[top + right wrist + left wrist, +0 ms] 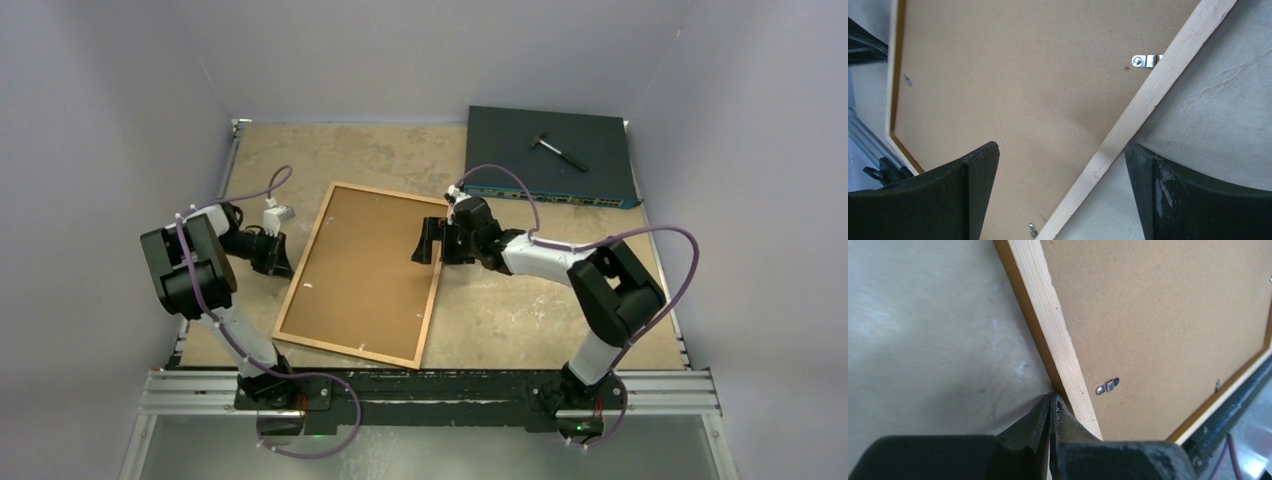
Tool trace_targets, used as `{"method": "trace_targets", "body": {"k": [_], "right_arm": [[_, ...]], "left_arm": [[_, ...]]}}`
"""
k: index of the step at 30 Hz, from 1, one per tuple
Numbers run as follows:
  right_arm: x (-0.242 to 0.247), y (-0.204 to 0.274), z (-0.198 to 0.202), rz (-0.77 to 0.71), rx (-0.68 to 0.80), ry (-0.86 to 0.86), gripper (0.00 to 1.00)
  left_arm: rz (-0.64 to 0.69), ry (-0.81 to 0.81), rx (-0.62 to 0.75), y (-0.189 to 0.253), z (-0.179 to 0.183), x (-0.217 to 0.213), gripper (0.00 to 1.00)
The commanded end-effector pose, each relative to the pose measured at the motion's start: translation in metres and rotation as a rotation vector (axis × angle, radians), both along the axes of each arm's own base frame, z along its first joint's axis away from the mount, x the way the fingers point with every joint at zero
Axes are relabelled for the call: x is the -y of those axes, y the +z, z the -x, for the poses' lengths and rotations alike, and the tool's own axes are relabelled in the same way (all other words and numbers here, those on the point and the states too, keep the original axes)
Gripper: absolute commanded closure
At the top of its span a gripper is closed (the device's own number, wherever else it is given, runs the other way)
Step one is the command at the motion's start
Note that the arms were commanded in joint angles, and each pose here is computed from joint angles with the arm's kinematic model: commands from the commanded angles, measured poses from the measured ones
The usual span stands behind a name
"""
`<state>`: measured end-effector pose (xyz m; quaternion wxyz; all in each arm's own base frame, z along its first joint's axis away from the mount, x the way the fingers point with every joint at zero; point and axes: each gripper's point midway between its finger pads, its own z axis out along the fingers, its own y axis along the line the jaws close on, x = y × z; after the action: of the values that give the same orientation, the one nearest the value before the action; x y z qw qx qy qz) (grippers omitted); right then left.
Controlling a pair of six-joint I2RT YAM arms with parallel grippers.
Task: Put the photo into the frame
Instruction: Adjust the photo frame at the center of the board.
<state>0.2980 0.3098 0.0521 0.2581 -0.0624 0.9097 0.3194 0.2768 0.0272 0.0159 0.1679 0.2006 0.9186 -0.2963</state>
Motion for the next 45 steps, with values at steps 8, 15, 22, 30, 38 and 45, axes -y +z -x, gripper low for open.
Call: {"method": "trace_targets", "body": {"k": [8,15,22,30,38,45], "right_arm": [[-0.04,0.09,0.012,-0.076,0.231,0.07,0.03],[-0.138,0.105,0.049,-0.21,0.31,0.383,0.05],[-0.223,0.093,0.095,-0.29,0.319,0.59,0.06],[-0.271,0.068,0.119,-0.328,0.292,0.71,0.09],[-0.289,0.04,0.123,-0.315,0.263,0.728,0.1],[-0.285,0.018,0.114,-0.274,0.239,0.694,0.1]], "left_arm": [[0.058,0.042,0.026,0.041,0.004,-0.023,0.85],[0.161,-0.036,-0.011,0.042,0.036,0.001,0.63],[0.187,-0.073,-0.033,0.032,0.046,0.01,0.65],[0.128,-0.067,-0.032,0.014,0.036,0.001,0.71],[0.128,-0.083,-0.049,0.001,0.033,0.005,0.74],[0.089,-0.079,-0.053,-0.006,0.033,0.0,0.78]]}}
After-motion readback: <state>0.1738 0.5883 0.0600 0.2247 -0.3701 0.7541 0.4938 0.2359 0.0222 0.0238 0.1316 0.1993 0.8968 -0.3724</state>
